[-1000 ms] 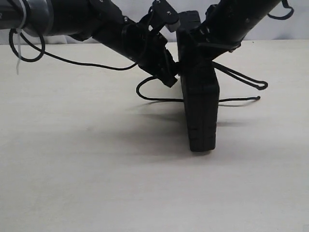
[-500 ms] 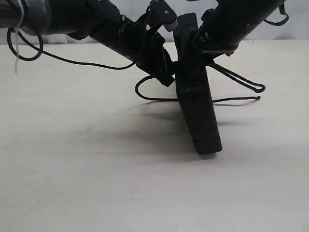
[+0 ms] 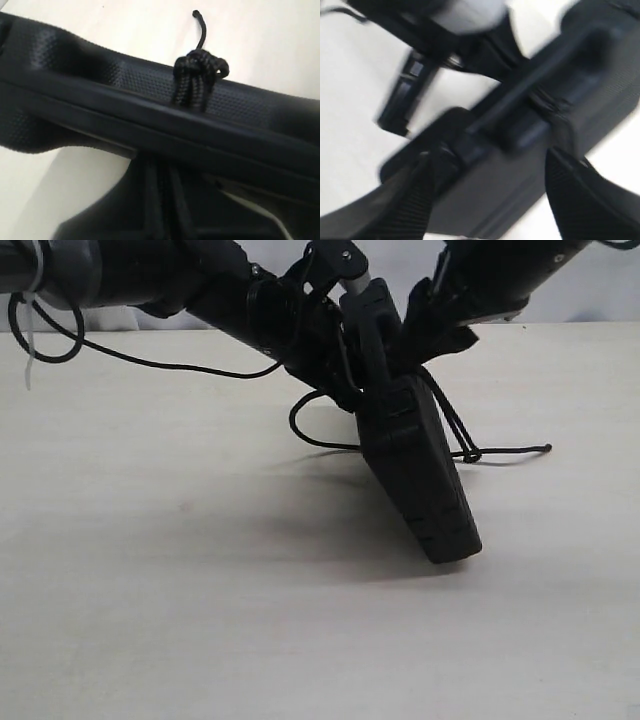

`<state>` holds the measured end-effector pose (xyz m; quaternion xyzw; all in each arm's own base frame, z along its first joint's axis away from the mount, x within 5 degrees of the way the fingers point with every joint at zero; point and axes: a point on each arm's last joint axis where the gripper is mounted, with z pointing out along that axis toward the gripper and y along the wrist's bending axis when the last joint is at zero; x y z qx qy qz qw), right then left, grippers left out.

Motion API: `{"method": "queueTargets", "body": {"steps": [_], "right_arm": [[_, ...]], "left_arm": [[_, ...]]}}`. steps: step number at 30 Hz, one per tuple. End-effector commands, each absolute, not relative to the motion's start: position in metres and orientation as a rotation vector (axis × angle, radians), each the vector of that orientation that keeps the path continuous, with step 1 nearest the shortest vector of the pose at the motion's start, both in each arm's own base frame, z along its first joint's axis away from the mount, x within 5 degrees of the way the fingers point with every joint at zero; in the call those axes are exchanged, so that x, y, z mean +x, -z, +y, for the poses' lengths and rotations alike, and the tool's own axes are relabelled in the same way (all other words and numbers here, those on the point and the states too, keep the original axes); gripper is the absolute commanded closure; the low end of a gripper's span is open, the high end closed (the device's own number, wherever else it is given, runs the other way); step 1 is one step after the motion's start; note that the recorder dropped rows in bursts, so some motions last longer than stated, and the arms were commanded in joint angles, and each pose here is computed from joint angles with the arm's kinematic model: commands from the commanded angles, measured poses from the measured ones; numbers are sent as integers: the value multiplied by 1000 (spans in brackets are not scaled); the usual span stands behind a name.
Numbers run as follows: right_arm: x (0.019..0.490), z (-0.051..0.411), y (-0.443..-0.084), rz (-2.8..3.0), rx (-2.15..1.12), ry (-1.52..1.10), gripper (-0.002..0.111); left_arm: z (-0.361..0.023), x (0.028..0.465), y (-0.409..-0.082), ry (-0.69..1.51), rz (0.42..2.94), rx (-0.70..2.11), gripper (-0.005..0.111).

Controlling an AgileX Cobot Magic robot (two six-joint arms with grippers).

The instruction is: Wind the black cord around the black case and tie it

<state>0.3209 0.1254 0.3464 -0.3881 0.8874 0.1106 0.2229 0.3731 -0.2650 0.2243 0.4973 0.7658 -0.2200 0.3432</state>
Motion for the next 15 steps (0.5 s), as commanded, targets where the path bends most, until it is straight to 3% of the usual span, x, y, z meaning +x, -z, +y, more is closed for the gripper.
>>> {"method": "queueTargets", "body": {"steps": [1,6,13,15], "right_arm": [[320,115,-324,2497,-1113,-149,49],[336,116,-272,2441,-1203,-62,49],[353,119,-248,2414,-1182,-19,49],[355,120,-245,2412,-1183,-17,57]], "left_arm": [[-261,374,-230,579,1982,1278,107],[-261,374,-230,588,1985,1286,107],[-261,372,-228,587,1988,1318,107],[-257,371,-230,511,1975,1387,106]]}}
